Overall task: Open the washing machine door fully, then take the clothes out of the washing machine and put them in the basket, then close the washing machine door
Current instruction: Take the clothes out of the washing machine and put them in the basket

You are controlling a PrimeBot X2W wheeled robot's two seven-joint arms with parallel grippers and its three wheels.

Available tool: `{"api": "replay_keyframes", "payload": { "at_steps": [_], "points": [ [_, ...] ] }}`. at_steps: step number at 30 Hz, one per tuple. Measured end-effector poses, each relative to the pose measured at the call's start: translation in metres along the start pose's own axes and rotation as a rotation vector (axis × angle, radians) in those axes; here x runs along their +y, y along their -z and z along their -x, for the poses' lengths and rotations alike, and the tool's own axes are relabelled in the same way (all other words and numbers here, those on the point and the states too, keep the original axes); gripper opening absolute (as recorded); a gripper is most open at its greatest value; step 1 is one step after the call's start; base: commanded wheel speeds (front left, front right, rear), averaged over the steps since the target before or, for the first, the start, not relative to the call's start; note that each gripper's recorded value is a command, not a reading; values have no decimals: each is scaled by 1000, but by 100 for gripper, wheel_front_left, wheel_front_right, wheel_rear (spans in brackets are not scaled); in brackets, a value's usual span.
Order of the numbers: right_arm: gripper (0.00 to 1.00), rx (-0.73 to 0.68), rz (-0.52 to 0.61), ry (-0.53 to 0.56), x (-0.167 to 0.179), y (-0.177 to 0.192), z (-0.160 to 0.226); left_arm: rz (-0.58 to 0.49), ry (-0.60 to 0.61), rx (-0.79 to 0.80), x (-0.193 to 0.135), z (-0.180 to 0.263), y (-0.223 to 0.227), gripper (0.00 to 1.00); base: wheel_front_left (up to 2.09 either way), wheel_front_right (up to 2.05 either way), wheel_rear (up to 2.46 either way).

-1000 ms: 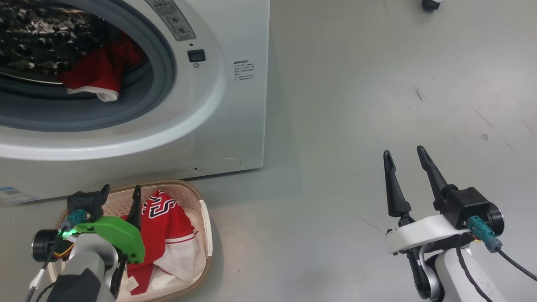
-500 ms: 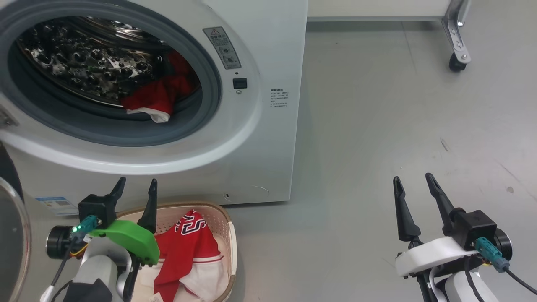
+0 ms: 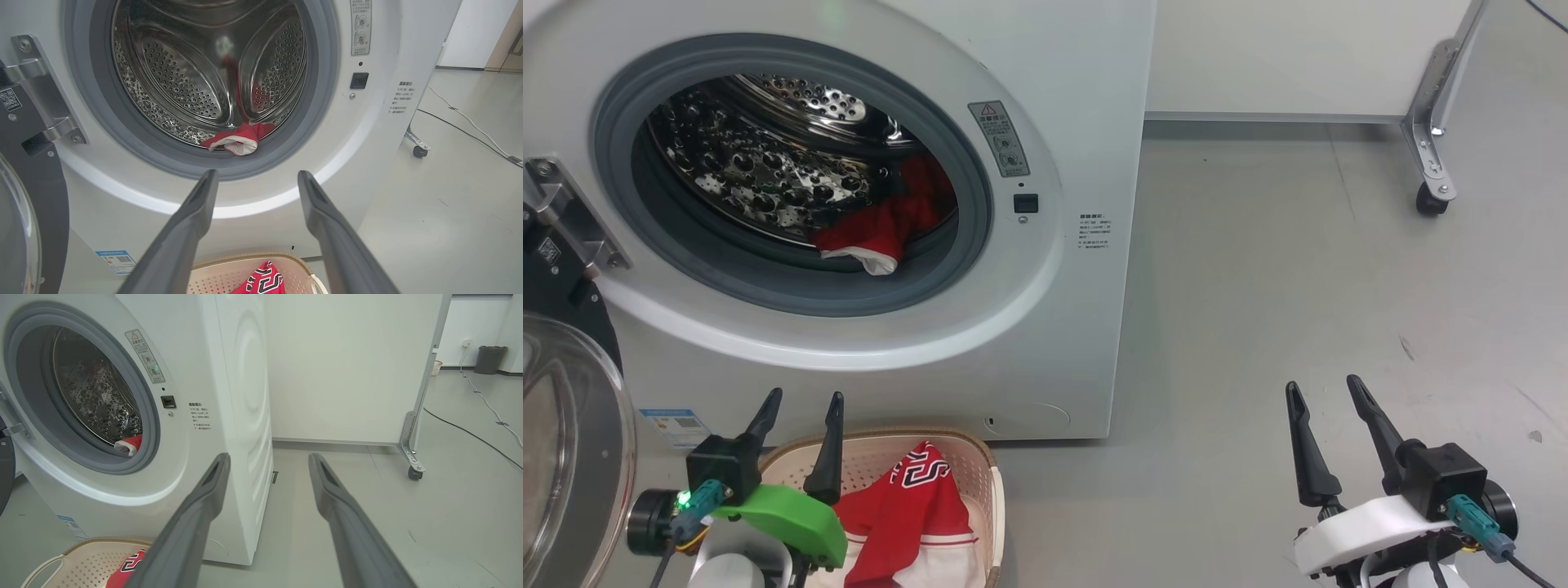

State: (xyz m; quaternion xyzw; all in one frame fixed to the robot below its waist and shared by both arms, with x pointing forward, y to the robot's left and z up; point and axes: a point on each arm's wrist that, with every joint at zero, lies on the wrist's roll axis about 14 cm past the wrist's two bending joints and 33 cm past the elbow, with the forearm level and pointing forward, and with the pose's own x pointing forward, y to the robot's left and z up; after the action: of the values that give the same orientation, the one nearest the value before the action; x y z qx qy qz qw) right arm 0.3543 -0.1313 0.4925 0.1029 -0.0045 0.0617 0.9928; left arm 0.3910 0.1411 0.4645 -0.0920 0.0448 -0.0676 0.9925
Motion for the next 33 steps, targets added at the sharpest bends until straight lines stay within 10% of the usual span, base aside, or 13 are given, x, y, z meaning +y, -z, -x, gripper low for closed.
{"api": "replay_keyframes", "payload": {
  "at_steps": [33],
  "points": [
    [100,-12,-13,-5,1,-4,5,6,-1,-64,-11,19,-12,100,0,0,0]
  ]
}}
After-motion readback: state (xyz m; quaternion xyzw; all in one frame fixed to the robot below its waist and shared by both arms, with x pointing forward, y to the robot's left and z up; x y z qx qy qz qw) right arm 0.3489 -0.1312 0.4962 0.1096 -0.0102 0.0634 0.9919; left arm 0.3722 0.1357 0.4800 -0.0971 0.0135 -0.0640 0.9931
